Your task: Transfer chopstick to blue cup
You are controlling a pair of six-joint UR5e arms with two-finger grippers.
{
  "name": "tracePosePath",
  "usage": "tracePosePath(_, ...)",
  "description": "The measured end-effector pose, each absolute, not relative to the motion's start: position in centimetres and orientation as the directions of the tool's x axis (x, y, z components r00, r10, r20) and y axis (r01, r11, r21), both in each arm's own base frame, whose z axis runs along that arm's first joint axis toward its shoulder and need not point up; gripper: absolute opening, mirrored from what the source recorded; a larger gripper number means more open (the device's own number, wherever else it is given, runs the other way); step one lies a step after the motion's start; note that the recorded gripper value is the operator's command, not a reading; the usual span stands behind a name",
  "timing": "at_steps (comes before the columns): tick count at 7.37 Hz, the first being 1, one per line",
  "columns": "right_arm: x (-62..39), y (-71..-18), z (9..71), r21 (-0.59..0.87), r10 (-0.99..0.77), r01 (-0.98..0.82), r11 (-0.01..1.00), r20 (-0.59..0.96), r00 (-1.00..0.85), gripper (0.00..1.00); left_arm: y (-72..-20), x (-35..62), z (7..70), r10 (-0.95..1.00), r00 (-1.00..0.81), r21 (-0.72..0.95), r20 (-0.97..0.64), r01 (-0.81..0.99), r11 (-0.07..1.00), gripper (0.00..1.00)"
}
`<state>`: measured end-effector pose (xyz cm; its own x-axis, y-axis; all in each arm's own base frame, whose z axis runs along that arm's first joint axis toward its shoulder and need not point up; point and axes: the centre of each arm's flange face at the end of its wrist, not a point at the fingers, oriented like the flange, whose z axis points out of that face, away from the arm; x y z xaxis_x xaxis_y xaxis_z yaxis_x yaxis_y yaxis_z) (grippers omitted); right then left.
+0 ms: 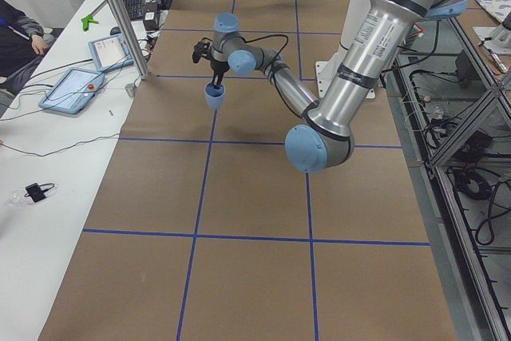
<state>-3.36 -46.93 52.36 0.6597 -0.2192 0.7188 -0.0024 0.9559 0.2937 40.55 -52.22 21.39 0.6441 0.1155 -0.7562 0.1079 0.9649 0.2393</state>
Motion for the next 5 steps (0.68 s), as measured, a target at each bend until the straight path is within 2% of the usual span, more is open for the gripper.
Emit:
tracePosePath(3,-3.4,-47.0,52.6,0.291,-0.218,-0.001,0.957,0.72,0.659,1.0,-46.5,54.4,10.7,0.009,0.668,0.16,-0.744,0.165,0.973,0.0)
tracePosePath(5,-3.4,-47.0,52.6,0.289,-0.217,-0.001,0.957,0.721,0.658,1.0,-44.4,60.9,8.3,-0.01,0.704,0.145,-0.71,0.161,0.976,0.0)
